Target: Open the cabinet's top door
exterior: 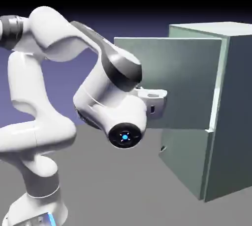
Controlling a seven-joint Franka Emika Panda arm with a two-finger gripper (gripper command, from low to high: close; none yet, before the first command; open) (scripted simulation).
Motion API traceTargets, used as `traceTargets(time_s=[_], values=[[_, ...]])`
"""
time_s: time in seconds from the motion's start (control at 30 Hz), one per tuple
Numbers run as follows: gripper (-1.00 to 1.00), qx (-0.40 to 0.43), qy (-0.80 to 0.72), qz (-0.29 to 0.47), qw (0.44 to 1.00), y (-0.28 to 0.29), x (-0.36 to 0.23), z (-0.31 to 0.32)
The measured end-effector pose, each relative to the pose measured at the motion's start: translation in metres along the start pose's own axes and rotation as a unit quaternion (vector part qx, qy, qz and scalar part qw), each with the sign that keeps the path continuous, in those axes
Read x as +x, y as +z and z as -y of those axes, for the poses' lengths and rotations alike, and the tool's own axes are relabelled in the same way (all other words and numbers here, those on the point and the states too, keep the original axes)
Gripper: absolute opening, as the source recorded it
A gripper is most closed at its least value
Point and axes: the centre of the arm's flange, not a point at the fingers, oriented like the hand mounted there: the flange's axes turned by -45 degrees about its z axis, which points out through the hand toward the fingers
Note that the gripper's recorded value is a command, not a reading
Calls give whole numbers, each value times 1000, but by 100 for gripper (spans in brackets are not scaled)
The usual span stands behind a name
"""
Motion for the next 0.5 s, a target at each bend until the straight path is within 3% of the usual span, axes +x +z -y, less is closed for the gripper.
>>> traceTargets(time_s=[0.47, 0.5], values=[[-100, 175, 0, 0, 985, -79, 0, -66], [100, 177, 0, 0, 984, -80, 0, -66]])
